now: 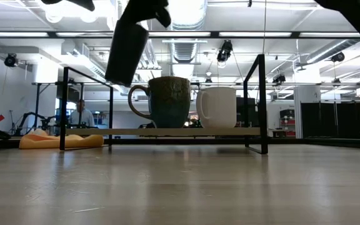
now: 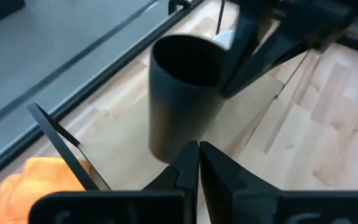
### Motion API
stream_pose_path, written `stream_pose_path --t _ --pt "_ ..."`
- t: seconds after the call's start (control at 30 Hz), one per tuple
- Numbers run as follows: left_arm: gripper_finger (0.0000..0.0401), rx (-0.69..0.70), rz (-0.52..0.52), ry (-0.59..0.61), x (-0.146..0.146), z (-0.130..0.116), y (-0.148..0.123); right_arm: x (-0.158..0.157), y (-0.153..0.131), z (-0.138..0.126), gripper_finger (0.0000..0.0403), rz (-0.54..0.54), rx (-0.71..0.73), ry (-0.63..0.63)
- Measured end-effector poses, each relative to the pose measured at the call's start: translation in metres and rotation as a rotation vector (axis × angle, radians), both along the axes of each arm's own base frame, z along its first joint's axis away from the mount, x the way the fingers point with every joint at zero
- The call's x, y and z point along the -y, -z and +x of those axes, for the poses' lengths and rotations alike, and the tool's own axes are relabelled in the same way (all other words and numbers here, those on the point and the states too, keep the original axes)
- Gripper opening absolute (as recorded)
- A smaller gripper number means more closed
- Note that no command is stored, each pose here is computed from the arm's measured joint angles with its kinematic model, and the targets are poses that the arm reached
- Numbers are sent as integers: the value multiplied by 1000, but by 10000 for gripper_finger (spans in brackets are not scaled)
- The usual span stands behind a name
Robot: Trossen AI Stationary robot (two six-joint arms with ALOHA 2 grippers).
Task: Stack small to large cups/mugs on shelf
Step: Put the black cup on the shelf
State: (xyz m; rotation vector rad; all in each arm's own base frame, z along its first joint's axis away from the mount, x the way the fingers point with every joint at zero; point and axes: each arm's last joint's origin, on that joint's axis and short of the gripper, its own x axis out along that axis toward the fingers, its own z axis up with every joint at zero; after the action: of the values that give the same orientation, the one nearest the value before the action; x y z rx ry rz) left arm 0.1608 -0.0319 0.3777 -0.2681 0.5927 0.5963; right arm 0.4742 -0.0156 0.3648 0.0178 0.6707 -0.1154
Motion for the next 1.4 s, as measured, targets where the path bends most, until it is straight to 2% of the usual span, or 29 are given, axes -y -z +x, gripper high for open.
stream_pose_path --t 0.2,0.63,0.9,1.4 --pt "0 -17 16 -1 0 1 4 11 10 14 8 -23 42 2" --pt "0 -26 20 -2 1 3 6 25 57 35 8 -19 -55 13" --pt "0 -28 22 -2 1 3 6 26 64 31 8 -41 -134 -3" --pt "0 -35 27 -6 1 5 8 33 65 30 8 -53 -144 -2"
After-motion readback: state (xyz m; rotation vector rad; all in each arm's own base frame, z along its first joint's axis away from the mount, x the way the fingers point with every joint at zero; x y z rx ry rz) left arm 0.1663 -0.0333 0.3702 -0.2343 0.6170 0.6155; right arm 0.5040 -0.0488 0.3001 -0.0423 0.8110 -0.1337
